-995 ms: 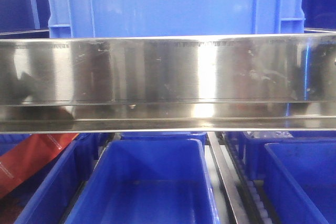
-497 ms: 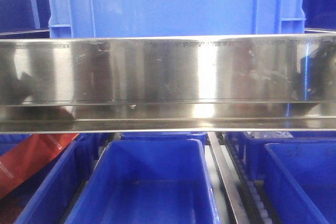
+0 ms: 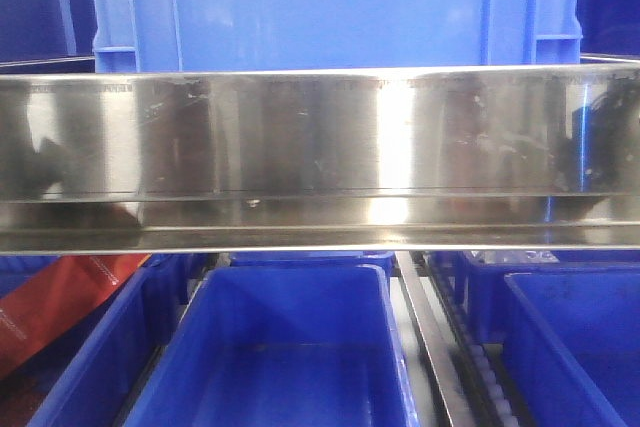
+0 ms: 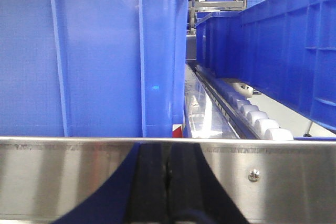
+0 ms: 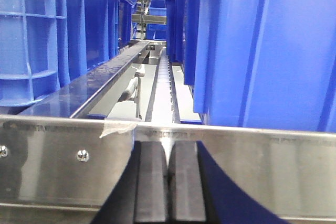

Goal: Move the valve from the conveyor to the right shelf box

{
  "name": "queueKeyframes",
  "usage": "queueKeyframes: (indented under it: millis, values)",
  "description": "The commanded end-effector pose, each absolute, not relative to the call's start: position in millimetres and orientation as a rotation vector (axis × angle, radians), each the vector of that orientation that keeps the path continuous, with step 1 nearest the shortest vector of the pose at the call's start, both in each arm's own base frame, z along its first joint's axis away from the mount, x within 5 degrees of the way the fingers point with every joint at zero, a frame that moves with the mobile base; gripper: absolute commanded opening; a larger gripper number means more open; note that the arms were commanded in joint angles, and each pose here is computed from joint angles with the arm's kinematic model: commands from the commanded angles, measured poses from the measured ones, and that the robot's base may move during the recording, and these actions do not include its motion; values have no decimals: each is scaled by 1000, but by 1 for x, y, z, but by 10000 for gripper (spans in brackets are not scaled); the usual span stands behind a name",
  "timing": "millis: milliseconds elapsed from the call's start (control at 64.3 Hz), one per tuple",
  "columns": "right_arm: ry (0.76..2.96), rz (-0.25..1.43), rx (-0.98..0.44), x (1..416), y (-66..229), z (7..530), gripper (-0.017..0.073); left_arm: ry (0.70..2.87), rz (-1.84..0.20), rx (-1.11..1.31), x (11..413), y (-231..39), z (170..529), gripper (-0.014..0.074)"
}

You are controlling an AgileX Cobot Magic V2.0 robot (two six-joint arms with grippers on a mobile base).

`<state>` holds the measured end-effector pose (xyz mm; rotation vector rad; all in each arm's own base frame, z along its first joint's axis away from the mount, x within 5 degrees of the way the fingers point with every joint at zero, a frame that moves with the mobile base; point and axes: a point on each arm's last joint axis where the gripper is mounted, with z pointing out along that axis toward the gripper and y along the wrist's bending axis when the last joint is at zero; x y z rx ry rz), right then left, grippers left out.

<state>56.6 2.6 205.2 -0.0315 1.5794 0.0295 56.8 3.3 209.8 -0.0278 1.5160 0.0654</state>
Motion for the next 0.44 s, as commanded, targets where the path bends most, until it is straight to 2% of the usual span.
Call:
queueKeyframes:
  millis: [0,420]
  values:
    - [1564,24,-27,56,2,206,-162,1490,67,-32,56,4,213,-111]
    - [1564,24,-27,56,2,206,-162,1490,67,-32,56,4,213,-111]
